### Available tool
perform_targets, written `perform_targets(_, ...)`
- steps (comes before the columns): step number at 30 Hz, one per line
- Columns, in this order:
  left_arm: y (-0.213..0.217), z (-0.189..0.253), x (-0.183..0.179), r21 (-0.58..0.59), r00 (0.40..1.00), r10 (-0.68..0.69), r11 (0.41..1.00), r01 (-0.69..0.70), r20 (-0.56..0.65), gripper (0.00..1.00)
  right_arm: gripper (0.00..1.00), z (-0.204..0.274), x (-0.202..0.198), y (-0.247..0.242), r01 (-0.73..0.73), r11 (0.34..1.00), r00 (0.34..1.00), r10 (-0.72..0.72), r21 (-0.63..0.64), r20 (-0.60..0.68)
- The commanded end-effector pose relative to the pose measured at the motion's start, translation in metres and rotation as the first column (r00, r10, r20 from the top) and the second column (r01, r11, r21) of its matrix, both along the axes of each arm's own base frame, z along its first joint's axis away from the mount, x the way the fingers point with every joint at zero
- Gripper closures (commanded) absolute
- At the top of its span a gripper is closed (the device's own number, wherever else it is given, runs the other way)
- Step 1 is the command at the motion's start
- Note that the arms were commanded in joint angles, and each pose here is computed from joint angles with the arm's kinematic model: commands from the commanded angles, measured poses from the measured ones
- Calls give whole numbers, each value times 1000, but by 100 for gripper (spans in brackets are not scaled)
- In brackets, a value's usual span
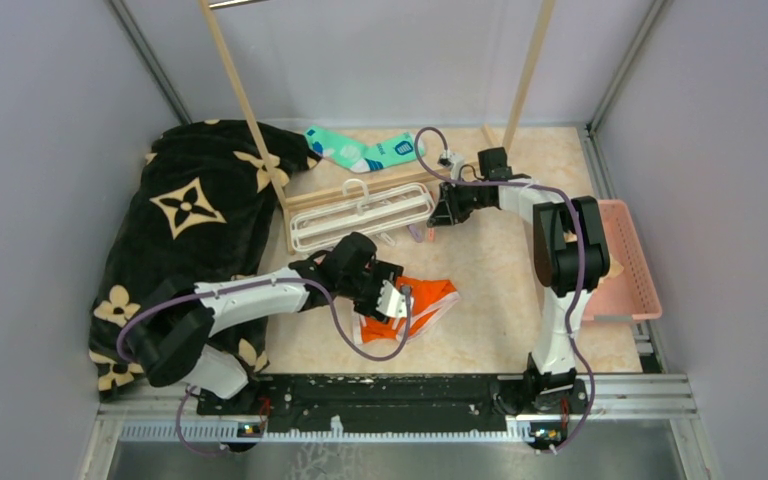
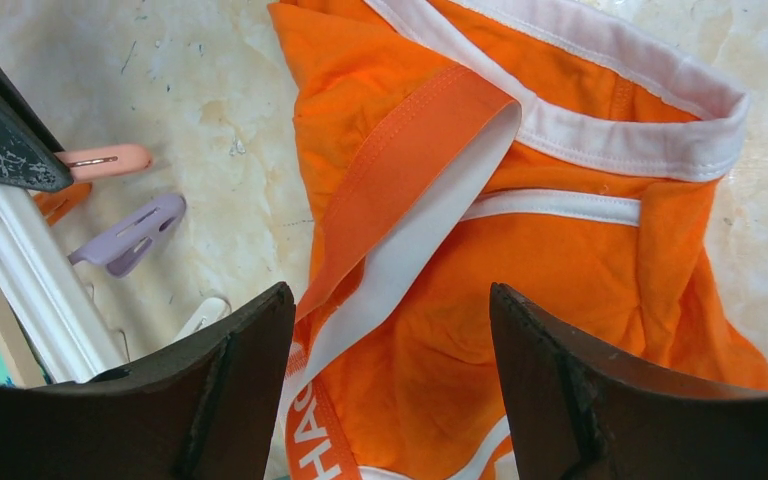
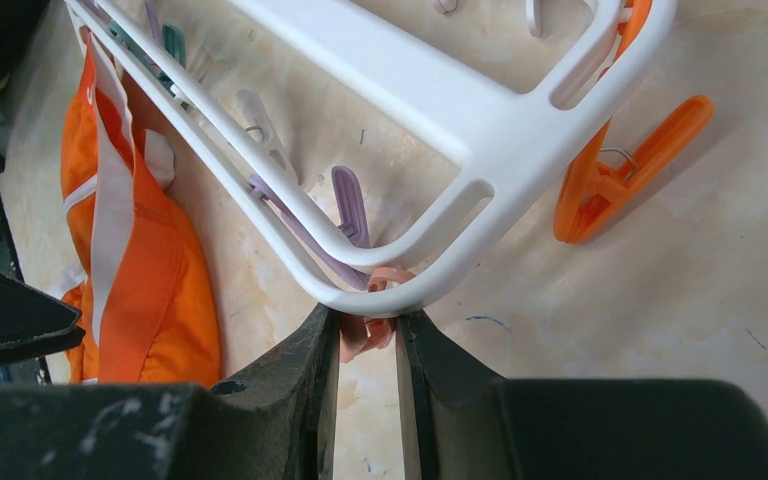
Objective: Clip the underwear to the hanger
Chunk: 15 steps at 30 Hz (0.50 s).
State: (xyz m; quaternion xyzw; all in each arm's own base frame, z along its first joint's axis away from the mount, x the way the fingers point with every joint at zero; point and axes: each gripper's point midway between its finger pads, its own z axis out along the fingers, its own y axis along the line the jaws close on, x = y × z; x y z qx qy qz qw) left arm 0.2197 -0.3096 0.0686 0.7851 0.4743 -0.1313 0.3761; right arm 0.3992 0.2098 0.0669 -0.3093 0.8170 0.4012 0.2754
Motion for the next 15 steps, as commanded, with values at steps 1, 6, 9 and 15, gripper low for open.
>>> perform_targets(1, -10, 2, 11, -3, 996, -47, 999, 47, 73, 23, 100, 29, 2, 16, -54, 998, 995, 50, 46, 88)
perform_targets(6, -18, 1, 18, -9, 994, -49, 999, 50, 102, 23, 100, 29, 2, 16, -53, 998, 995, 49, 41, 86)
perform_targets(9, -20, 0, 22, -1, 993, -45, 999, 46, 107, 24, 100, 29, 2, 16, -54, 998, 995, 50, 41, 86)
perform_targets(15, -26, 0, 24, -8, 993, -45, 999, 46, 107, 27, 100, 27, 0, 15, -53, 998, 995, 50, 37, 82)
